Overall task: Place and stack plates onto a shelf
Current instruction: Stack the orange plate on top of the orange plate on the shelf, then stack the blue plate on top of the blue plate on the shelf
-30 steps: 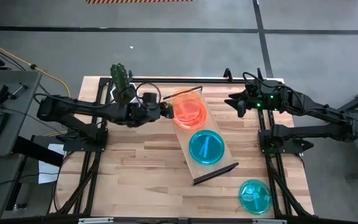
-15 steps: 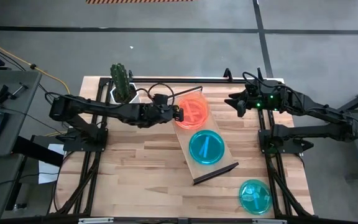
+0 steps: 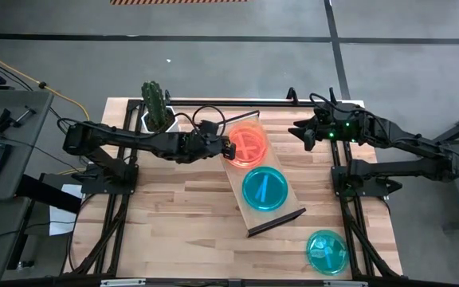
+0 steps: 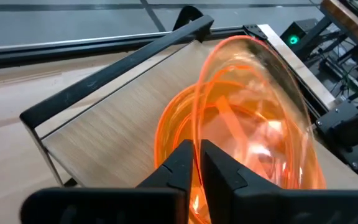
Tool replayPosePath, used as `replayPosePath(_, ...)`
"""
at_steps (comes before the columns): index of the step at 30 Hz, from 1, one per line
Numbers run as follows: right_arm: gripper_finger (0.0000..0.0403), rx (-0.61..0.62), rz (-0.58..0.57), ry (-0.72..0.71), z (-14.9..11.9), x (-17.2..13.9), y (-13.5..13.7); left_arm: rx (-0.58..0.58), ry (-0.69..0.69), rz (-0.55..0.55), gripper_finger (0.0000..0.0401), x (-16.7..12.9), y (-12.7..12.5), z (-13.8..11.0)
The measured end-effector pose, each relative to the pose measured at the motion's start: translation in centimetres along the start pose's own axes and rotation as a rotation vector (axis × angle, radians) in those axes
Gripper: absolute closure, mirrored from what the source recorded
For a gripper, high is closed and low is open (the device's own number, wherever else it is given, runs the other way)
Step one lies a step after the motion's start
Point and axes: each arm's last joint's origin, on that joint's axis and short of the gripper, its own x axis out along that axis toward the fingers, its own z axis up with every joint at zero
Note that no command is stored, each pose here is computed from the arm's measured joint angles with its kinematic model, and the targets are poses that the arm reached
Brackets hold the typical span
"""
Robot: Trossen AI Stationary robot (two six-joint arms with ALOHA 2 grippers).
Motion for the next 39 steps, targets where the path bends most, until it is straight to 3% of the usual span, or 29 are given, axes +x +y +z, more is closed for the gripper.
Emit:
replayPosePath(19,0.0199,0.027,0.001,0.0,0.0,0.0,0.0,0.004,0.035,-0.051,0.0234,-0.4,0.0,0.5)
replayPosePath(30,0.0199,0.038,0.006,-0.008,0.1,0.0,0.1,0.024,0.039,-0.112,0.0215,-0.9,0.4,2.0)
replayPosePath(33,0.0199,0.049,0.021,-0.002,0.1,0.0,0.1,0.064,0.049,-0.182,0.0215,-1.2,0.4,2.8)
replayPosePath(36,0.0199,0.072,0.092,0.033,0.0,0.0,0.3,0.137,0.013,-0.275,0.0215,-2.8,0.5,4.3)
replayPosePath(39,0.0199,0.096,0.236,0.153,-0.4,-0.2,0.7,0.238,-0.069,-0.365,0.0215,-5.3,0.8,6.1)
